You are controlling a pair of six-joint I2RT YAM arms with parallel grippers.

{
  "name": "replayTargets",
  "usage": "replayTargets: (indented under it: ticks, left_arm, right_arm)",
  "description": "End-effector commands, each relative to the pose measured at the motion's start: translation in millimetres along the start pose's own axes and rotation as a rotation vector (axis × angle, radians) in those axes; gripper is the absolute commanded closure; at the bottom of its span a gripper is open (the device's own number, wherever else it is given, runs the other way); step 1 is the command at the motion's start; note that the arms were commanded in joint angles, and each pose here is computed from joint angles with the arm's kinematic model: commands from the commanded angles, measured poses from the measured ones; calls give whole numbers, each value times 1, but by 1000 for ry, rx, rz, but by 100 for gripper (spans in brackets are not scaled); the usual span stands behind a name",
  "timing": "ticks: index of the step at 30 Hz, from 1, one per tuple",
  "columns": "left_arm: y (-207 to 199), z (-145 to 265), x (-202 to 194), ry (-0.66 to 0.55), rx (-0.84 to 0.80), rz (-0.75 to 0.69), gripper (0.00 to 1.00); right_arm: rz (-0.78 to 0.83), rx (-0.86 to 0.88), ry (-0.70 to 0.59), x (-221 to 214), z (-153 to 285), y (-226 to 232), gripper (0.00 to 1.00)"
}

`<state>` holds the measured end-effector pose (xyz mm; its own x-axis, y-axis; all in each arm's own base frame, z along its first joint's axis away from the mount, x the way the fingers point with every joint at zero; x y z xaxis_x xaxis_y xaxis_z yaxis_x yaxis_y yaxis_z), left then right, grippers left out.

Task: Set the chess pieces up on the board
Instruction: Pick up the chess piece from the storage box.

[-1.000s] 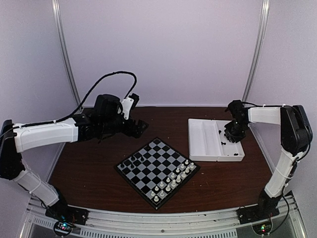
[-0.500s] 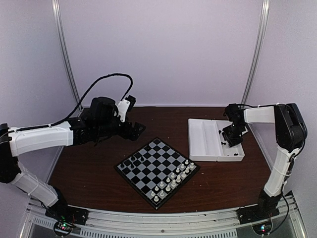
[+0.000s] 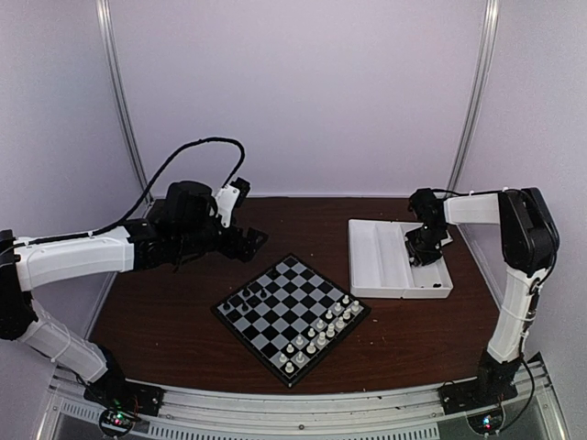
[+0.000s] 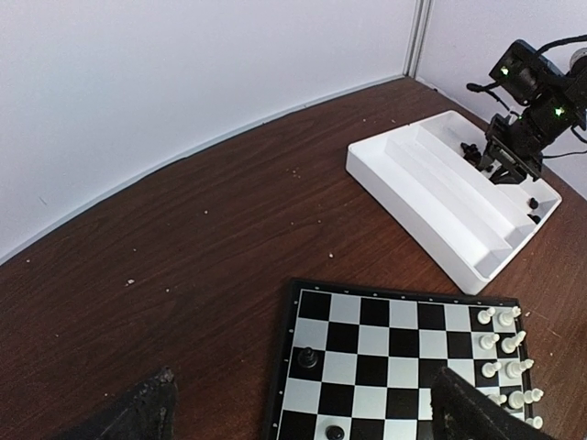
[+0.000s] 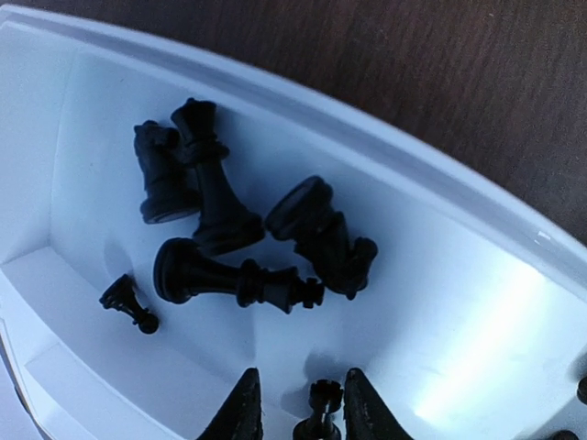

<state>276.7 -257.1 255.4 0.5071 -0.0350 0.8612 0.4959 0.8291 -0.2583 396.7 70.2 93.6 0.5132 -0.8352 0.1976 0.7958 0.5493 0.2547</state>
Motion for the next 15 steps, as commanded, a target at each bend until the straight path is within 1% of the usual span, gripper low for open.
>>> replayTargets:
  ticks: [1, 5, 8, 9, 11, 13, 15]
  left_arm:
    - [1, 5, 10, -58, 0, -9, 3]
    - [1, 4, 8, -53, -1, -10, 3]
    - [1, 3, 8, -52, 0, -9, 3]
    - [1, 3, 8, -52, 1, -9, 3]
    - [1, 3, 8, -52, 0, -9, 3]
    - [1, 4, 8, -52, 1, -9, 3]
    - [2, 4, 7, -52, 2, -10, 3]
  right_arm:
    - [4, -15, 31, -9, -11, -1, 73]
    - [13, -4, -7, -4, 0, -2, 82]
    - [13, 13, -25, -2, 6, -2, 84]
    - [13, 18, -28, -1, 8, -2, 88]
    - [22, 12, -49, 2, 11, -3, 91]
    - [36, 11, -63, 4, 14, -3, 95]
    - [50, 12, -75, 7, 16, -4, 97]
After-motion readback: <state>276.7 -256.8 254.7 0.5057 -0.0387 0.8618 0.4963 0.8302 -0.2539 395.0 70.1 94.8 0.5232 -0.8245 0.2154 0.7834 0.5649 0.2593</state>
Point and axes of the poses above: each gripper's point midway between its finger pads, its own z axis back along the fingers, its own y axis along the line the jaws close on, x = y × z, the point moved 7 cm from there along z, back along the fingers, and after that the axes turned 15 degrees about z, right-handed, at the moved point
